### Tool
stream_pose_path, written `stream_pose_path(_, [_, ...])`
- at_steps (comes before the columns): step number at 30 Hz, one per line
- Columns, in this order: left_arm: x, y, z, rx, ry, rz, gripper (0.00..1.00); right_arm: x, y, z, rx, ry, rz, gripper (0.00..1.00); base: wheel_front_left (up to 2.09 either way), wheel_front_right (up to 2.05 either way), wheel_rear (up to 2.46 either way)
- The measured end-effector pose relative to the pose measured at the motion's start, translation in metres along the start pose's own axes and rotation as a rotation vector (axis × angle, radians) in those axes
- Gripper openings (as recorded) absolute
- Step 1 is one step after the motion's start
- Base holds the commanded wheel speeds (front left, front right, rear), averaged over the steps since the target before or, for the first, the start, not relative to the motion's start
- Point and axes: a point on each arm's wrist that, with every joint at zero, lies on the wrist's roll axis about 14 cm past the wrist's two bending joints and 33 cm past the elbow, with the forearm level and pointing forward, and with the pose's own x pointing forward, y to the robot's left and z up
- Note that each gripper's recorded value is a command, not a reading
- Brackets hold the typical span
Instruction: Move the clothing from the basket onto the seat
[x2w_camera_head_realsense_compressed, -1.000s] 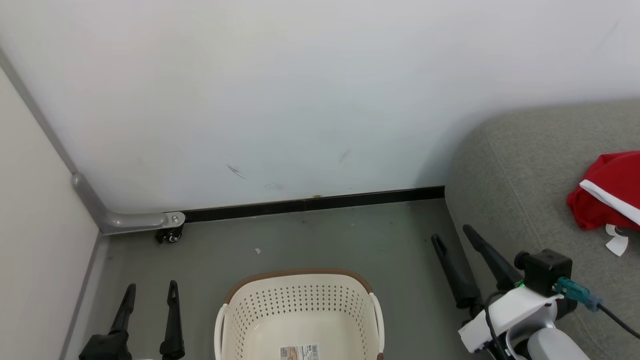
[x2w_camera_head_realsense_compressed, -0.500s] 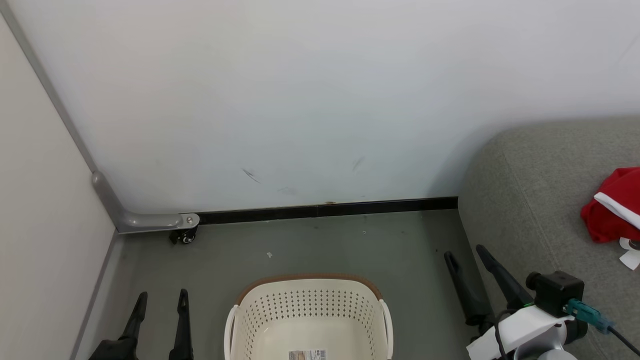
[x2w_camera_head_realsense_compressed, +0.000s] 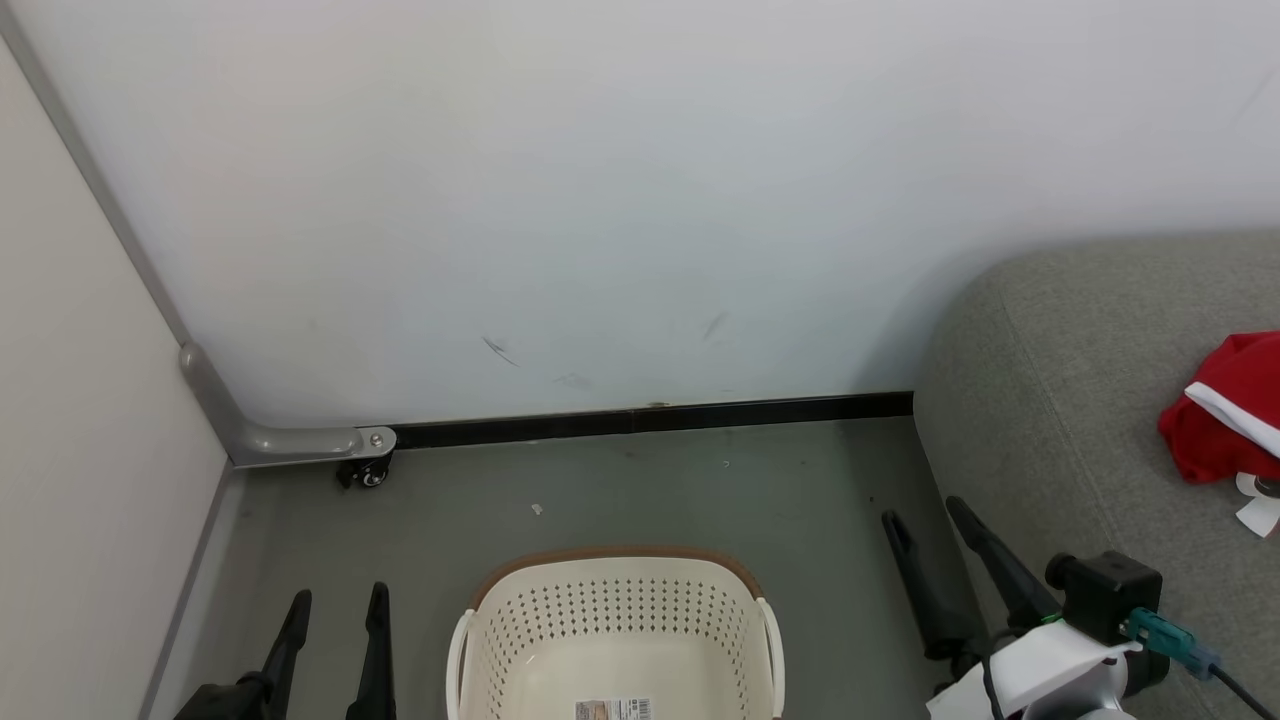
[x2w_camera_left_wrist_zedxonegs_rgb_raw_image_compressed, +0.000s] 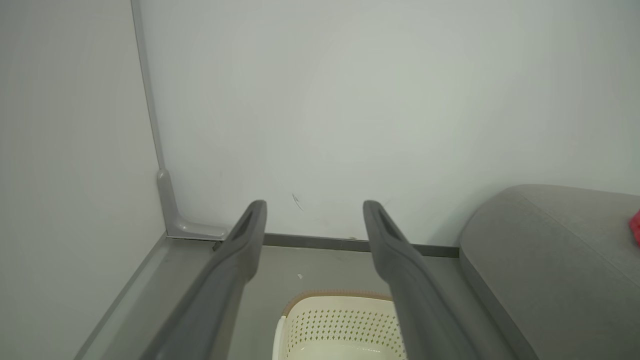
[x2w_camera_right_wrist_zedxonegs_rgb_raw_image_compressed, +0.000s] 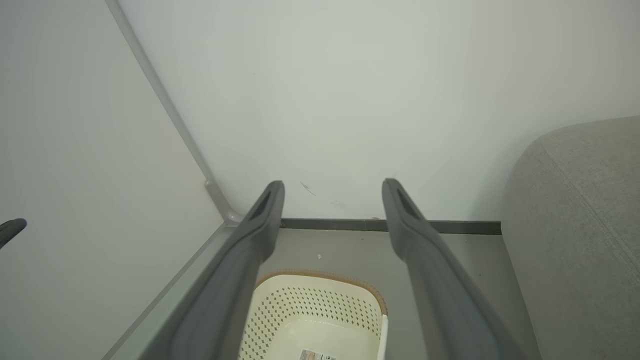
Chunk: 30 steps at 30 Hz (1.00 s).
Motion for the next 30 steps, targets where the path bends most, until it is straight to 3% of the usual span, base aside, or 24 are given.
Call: stream_pose_path(30, [0.0001, -0.0025, 0.0021, -0.051, -0.005, -0.036, 1.0, -0.0045, 0.0013, -0.0027, -0.007, 0.006, -0.006, 1.0, 0.0, 0.0, 0.0])
